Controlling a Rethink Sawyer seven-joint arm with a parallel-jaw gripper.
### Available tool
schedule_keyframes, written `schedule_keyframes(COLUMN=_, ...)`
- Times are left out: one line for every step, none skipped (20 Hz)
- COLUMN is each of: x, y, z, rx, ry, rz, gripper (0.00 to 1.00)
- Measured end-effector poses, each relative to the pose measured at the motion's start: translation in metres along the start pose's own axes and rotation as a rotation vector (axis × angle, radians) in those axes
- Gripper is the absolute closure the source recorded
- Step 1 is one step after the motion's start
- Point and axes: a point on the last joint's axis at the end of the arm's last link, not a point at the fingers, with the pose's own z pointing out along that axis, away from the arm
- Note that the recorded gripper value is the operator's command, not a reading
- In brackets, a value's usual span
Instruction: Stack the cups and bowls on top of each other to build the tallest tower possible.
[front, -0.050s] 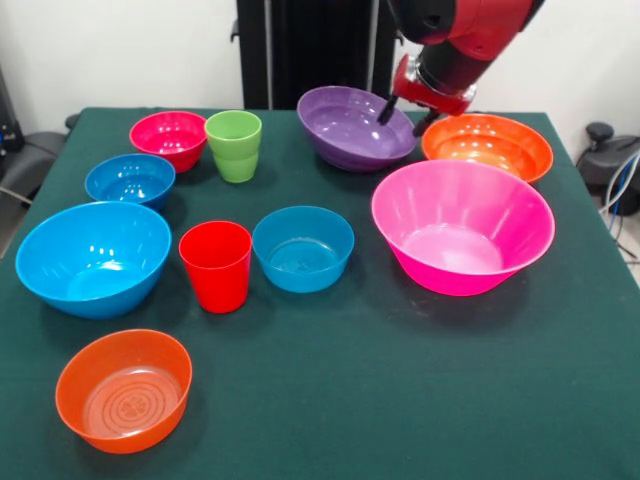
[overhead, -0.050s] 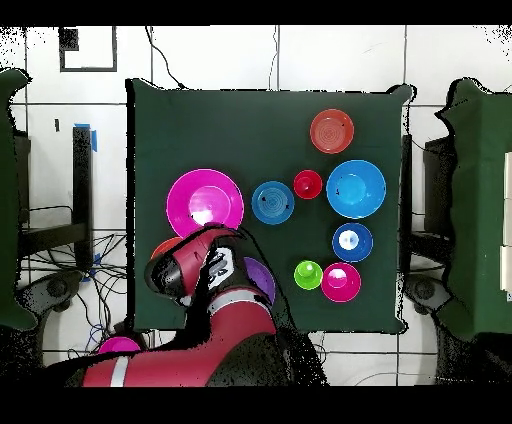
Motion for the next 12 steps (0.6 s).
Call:
schedule_keyframes(x=0.0, y=0.0, z=0.001, rx=0.003, ry=0.0, rz=0.0, gripper=0.0)
schedule_keyframes(x=0.0, y=-0.001, z=0.003, rx=0.011, ry=0.001, rz=0.001, gripper=0.0)
schedule_keyframes(x=0.0, y=-0.002, z=0.004, rx=0.013, ry=0.002, rz=0.002, gripper=0.0)
schedule_keyframes(x=0.0, y=-0.002, z=0.005, rx=0.015, ry=0.003, rz=0.003, gripper=0.0)
schedule_keyframes(x=0.0, y=-0.003, z=0.005, rx=0.017, ry=0.004, rz=0.005, gripper=0.0)
schedule_keyframes(x=0.0, y=-0.006, z=0.007, rx=0.02, ry=0.006, rz=0.008, gripper=0.0)
schedule_keyframes(x=0.0, y=-0.007, z=0.007, rx=0.023, ry=0.007, rz=0.01, gripper=0.0)
schedule_keyframes(x=0.0, y=-0.009, z=0.008, rx=0.026, ry=0.007, rz=0.014, gripper=0.0)
schedule_keyframes(x=0.0, y=-0.011, z=0.008, rx=0.028, ry=0.008, rz=0.017, gripper=0.0)
schedule_keyframes(x=0.0, y=-0.014, z=0.009, rx=0.033, ry=0.008, rz=0.021, gripper=0.0)
schedule_keyframes(x=-0.001, y=-0.016, z=0.009, rx=0.036, ry=0.009, rz=0.025, gripper=0.0)
schedule_keyframes(x=-0.001, y=-0.018, z=0.009, rx=0.039, ry=0.01, rz=0.028, gripper=0.0)
